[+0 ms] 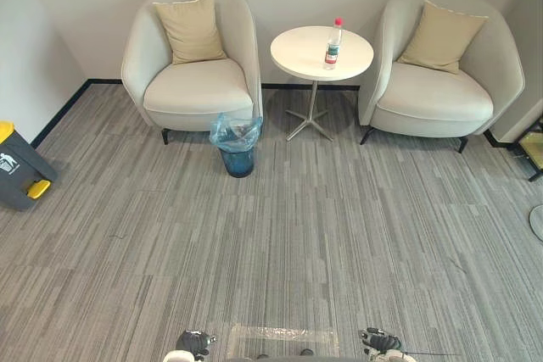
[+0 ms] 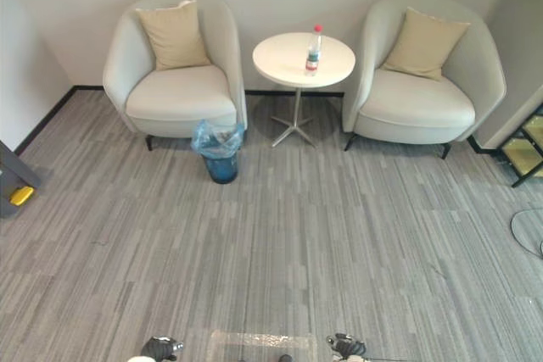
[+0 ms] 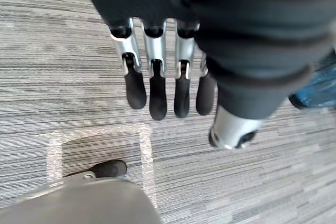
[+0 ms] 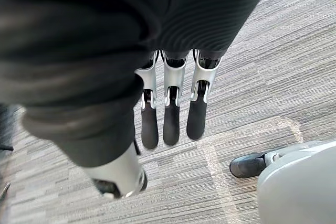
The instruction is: Gather rubbish on tea table into small bin, then transfer packed bag to large trash can.
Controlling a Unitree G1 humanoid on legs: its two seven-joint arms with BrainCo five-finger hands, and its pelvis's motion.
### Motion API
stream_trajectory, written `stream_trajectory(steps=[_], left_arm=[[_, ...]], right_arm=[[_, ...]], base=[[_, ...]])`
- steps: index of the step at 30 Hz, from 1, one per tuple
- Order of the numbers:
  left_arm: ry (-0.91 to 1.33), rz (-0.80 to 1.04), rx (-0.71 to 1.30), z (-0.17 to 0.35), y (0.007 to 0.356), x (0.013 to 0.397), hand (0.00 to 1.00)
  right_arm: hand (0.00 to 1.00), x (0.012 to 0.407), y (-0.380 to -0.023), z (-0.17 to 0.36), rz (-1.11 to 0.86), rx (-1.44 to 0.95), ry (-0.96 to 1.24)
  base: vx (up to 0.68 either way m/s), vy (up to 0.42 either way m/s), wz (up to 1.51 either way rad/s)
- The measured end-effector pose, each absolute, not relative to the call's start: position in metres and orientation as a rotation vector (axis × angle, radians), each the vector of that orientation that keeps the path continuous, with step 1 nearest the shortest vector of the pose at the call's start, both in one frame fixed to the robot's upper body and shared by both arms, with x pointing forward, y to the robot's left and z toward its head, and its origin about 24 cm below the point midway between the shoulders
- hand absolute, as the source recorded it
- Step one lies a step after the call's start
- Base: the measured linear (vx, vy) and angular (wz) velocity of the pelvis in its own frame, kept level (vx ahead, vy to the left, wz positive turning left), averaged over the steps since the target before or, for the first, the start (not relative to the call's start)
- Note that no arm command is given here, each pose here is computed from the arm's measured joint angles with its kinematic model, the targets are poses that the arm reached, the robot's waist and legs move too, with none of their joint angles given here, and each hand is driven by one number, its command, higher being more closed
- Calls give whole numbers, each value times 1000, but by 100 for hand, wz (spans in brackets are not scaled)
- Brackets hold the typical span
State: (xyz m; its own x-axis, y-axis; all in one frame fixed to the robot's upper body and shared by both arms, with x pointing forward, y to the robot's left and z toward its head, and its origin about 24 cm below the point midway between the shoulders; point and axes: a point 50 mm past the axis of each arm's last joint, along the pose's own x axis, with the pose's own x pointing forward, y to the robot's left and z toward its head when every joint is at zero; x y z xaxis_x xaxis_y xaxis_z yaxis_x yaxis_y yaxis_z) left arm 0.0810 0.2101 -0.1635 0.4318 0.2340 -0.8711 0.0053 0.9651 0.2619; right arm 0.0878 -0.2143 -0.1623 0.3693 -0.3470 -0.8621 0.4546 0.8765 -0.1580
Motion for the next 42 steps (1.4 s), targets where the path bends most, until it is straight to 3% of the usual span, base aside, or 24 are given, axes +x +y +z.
stream_trajectory(steps=[9, 30, 42], left_arm=[[1139, 232, 177, -165, 213, 74, 0], [1143, 225, 163, -165, 213, 73, 0], [1037, 334, 59, -156, 214, 84, 0]], right_arm=[[0, 85, -209, -164, -563, 173, 1080], [0, 79, -209, -165, -611, 233, 1086], [0, 86, -208, -159, -663, 307, 988]], base=[[0, 0, 0], [0, 0, 0], [59, 0, -30]])
